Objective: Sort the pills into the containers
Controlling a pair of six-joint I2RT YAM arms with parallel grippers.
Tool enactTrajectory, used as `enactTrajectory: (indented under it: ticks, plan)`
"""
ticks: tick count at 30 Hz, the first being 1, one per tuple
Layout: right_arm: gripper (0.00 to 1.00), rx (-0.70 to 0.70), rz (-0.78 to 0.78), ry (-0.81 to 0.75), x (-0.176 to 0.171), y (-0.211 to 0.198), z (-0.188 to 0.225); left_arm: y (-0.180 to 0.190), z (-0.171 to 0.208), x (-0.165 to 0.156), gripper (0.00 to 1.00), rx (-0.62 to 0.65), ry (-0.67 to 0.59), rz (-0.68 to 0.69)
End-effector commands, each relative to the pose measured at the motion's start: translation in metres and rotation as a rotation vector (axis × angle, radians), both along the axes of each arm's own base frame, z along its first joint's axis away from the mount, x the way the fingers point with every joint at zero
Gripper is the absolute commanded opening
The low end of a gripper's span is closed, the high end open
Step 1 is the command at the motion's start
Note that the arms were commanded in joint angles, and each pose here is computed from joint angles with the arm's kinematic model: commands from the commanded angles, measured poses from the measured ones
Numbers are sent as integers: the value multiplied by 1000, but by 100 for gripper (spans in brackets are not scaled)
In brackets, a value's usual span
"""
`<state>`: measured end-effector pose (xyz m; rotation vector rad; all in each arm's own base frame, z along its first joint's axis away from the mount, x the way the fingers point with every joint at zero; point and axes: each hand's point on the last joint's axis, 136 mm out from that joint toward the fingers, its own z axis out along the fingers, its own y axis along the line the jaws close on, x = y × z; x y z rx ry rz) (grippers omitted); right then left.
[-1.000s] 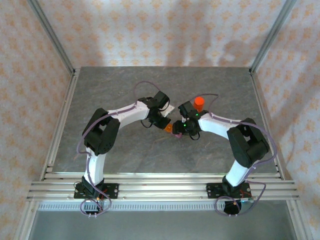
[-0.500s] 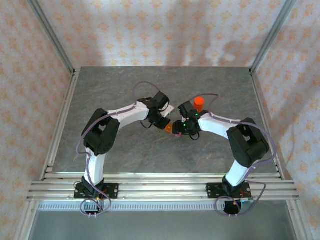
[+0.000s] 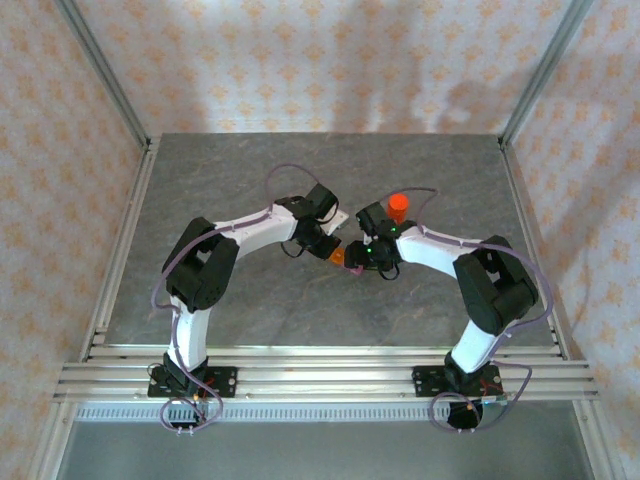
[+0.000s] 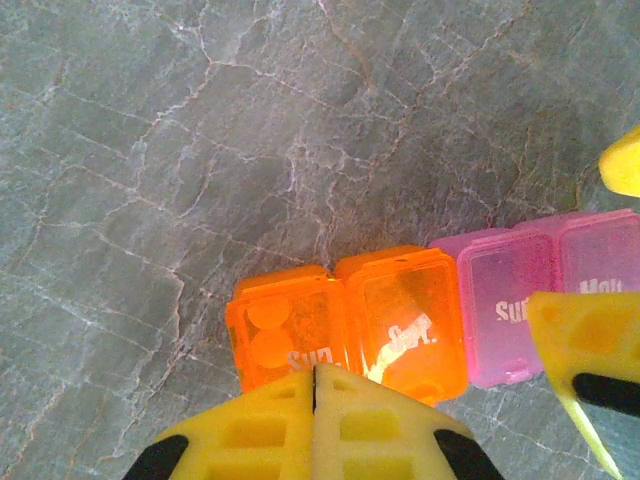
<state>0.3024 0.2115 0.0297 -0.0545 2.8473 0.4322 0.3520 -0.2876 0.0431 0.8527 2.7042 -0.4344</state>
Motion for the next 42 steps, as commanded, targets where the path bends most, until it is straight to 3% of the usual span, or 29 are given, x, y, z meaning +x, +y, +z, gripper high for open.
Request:
enactTrajectory:
  ticks: [1,15,27,39,42]
  plan:
    - [60,-142,-46,63,-11,-27,-33,13,-8,-22,0,86,69,-14]
    - [60,-142,-48,67,-11,-27,-36,8,0,-29,0,72,81,-17]
    - [60,-136,-45,69,-11,-25,-36,8,10,-18,0,61,16,6]
    - [61,-88,-36,39,3,-11,-7,24,79,22,0,-31,-306,184]
    - [62,-61,-31,2,12,-5,17,39,104,29,7,-63,-419,258]
